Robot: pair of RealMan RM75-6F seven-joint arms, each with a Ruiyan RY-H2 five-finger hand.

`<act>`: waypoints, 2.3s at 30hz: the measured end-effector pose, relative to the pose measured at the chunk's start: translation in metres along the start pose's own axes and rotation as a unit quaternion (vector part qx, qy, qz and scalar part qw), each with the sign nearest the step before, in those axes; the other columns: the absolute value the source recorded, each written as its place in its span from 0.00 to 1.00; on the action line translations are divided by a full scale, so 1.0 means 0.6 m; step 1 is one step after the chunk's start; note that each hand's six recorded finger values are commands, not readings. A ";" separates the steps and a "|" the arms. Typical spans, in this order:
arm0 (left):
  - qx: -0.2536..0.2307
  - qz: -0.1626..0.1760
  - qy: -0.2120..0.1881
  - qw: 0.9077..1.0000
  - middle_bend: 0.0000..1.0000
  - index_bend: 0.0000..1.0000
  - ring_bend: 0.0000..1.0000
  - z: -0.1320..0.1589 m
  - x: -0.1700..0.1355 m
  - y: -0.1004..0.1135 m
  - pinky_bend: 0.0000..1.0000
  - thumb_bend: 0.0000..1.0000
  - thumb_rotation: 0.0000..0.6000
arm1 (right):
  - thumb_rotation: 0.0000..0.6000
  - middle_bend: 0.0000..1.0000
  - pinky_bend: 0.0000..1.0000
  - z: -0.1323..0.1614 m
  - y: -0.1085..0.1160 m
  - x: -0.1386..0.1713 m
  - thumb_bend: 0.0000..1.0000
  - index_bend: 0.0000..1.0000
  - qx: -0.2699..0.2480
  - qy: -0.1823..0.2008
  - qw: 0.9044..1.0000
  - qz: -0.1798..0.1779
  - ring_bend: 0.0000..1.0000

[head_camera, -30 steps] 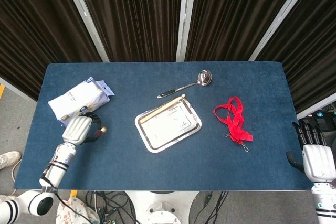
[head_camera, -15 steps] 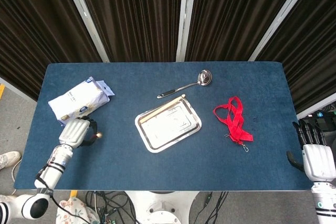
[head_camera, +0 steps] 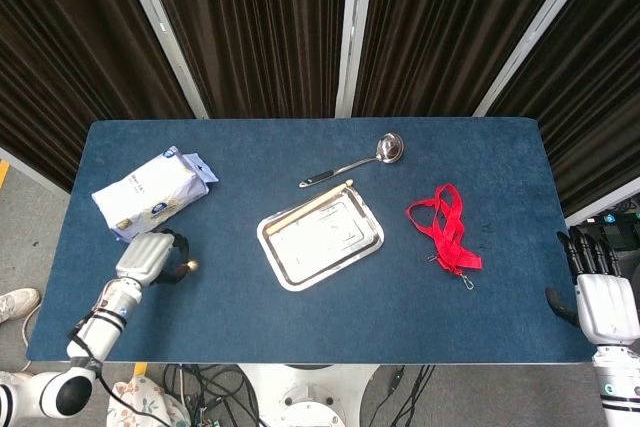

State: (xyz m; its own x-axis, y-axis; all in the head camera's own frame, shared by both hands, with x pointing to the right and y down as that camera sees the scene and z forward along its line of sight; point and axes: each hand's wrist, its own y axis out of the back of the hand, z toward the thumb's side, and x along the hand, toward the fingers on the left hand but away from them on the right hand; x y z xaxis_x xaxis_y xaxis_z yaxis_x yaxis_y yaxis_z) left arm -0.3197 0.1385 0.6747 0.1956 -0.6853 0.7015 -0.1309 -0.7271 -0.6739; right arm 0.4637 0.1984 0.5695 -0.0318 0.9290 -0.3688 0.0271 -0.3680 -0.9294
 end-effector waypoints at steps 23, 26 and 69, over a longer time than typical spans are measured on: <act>0.034 0.008 0.008 0.999 0.42 0.71 0.26 -0.002 0.026 -0.024 0.32 0.42 1.00 | 1.00 0.00 0.00 -0.005 -0.008 0.001 0.25 0.00 0.002 -0.004 1.000 0.007 0.00; 0.035 0.003 0.009 0.999 0.42 0.71 0.26 -0.001 0.034 -0.032 0.32 0.42 1.00 | 1.00 0.00 0.00 -0.004 -0.010 0.001 0.25 0.00 0.001 -0.004 1.000 0.009 0.00; 0.035 0.092 -0.005 0.995 0.17 0.19 0.09 -0.006 -0.002 0.001 0.19 0.21 1.00 | 1.00 0.00 0.00 -0.012 -0.008 0.008 0.24 0.00 -0.007 -0.005 1.000 0.007 0.00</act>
State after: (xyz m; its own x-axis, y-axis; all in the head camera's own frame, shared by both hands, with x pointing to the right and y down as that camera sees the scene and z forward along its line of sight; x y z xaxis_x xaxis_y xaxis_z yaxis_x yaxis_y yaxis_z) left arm -0.3237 0.1386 0.6743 0.1850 -0.8061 0.5621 -0.0982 -0.5843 -0.8056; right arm 0.4704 0.2049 0.5724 -0.0411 0.9231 -0.3823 0.0425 -0.3806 -0.9238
